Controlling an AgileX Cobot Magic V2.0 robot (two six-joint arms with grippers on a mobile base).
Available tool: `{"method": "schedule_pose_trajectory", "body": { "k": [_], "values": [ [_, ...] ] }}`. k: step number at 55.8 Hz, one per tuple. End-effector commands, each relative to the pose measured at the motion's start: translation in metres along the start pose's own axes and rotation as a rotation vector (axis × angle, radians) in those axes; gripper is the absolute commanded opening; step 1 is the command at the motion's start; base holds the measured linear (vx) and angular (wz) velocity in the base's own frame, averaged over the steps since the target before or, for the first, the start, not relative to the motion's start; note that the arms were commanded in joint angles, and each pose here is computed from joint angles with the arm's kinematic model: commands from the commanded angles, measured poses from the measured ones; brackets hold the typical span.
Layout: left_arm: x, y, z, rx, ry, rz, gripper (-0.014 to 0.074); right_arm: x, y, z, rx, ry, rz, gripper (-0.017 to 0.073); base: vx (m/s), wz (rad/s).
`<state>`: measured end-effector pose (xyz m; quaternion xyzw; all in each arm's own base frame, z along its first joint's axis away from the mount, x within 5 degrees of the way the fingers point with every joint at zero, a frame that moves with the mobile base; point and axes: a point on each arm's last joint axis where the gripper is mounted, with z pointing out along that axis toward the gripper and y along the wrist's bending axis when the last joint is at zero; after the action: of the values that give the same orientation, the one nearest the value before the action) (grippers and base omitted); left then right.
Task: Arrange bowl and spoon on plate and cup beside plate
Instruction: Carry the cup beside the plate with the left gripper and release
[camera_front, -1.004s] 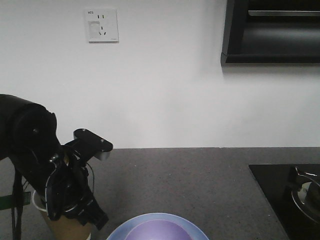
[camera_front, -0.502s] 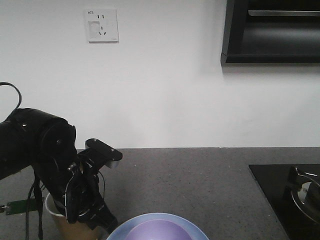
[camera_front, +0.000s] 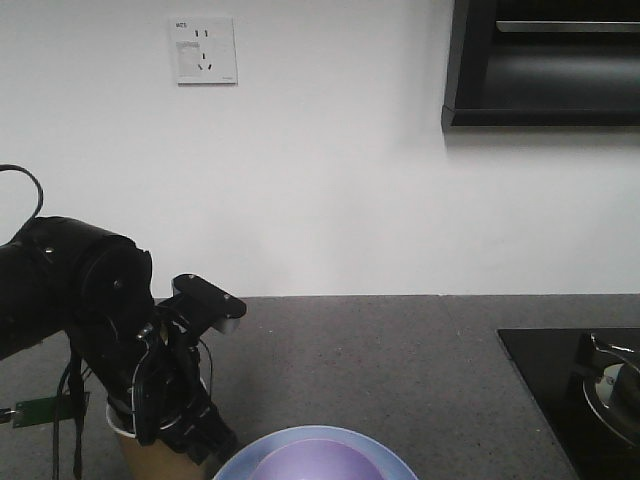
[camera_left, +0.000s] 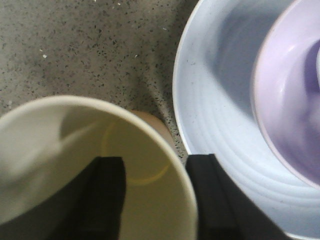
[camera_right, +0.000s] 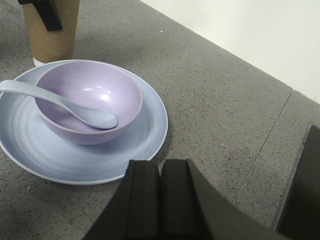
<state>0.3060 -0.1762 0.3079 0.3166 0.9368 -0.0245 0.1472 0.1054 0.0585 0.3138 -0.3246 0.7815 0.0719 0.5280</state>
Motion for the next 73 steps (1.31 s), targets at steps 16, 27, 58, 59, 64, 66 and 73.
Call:
{"method": "schedule_pose_trajectory", "body": {
  "k": [16,27,58,59,64,66,73],
  "values": [
    [-0.002,-0.001,-0.037,-0.035,-0.137,0.015,0.0496,-0.014,-0.004,-0.004,0.035,-0.091,-0.015,-0.0009,0.00,0.00],
    [0.005,-0.001,-0.061,-0.045,-0.210,0.013,0.0496,-0.014,-0.004,-0.004,0.035,-0.091,-0.015,-0.0009,0.00,0.00],
    [0.048,-0.014,-0.165,-0.009,-0.569,0.066,0.0395,-0.017,-0.004,-0.005,0.034,-0.133,0.026,-0.0009,0.00,0.00],
    [0.052,-0.014,-0.170,-0.019,-0.584,0.075,0.0379,-0.018,-0.005,-0.005,0.036,-0.144,0.032,-0.0009,0.00,0.00],
    [0.069,-0.014,-0.191,-0.066,-0.642,0.140,0.0236,-0.024,-0.006,-0.008,0.043,-0.209,0.077,-0.0009,0.00,0.00],
    [0.078,-0.013,-0.201,-0.098,-0.669,0.157,0.0173,-0.027,-0.007,-0.010,0.048,-0.242,0.104,-0.0009,0.00,0.00],
    [0.109,-0.009,-0.219,-0.216,-0.718,0.177,-0.0010,-0.039,-0.009,-0.016,0.040,-0.318,0.212,-0.0009,0.00,0.00]
  ]
}}
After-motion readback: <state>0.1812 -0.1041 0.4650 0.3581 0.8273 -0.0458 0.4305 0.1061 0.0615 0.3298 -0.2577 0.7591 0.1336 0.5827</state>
